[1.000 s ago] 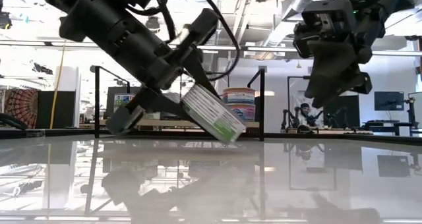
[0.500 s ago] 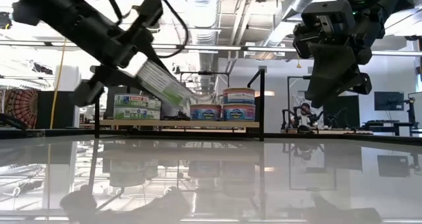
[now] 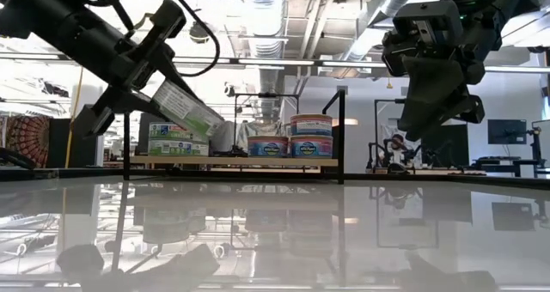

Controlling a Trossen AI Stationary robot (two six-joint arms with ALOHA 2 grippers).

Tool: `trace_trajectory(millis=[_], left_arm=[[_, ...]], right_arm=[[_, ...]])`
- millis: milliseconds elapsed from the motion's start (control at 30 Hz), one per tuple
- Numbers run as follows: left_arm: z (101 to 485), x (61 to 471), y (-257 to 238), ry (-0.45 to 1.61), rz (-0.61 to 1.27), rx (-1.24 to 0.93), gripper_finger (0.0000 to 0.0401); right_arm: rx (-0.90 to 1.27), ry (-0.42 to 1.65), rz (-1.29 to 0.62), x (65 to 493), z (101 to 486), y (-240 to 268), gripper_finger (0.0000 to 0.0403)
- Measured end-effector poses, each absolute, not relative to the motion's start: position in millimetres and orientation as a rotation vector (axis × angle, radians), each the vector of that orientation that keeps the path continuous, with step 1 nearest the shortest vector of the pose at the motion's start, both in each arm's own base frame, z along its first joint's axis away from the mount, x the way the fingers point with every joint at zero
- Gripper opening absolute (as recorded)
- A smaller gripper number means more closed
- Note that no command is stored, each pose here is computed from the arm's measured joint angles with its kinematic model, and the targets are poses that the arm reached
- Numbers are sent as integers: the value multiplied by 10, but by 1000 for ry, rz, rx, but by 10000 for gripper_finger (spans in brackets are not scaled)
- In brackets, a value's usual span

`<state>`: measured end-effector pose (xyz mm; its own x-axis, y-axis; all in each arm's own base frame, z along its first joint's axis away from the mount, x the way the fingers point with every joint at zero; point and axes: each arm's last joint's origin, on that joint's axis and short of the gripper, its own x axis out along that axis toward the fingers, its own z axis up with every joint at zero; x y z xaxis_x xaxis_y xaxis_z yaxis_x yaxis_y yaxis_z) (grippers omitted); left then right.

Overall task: Stack canned seafood by type on shelf
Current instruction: Put the green tuna can on the shelf

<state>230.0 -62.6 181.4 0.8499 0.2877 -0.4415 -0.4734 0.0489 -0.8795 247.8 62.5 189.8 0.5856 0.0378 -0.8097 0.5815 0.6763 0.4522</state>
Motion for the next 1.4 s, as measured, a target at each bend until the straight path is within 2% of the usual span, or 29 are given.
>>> trace_trajectory(millis=[567, 1000, 1133, 1300, 1400], left_arm=[[1982, 2250, -489, 138, 539, -1354, 119], [2047, 2244, -395, -183, 738, -1394, 119], [2078, 2377, -428, -282, 801, -1373, 119], [1860, 2667, -578, -316, 863, -1430, 119], [1722, 2747, -641, -454, 907, -1497, 119]], right_arm=[[784, 897, -354, 2485, 1902, 627, 103], [793, 878, -342, 2502, 1915, 630, 103], [791, 880, -344, 2500, 1913, 629, 103], [781, 905, -358, 2478, 1898, 623, 103], [769, 942, -383, 2446, 1873, 602, 103]])
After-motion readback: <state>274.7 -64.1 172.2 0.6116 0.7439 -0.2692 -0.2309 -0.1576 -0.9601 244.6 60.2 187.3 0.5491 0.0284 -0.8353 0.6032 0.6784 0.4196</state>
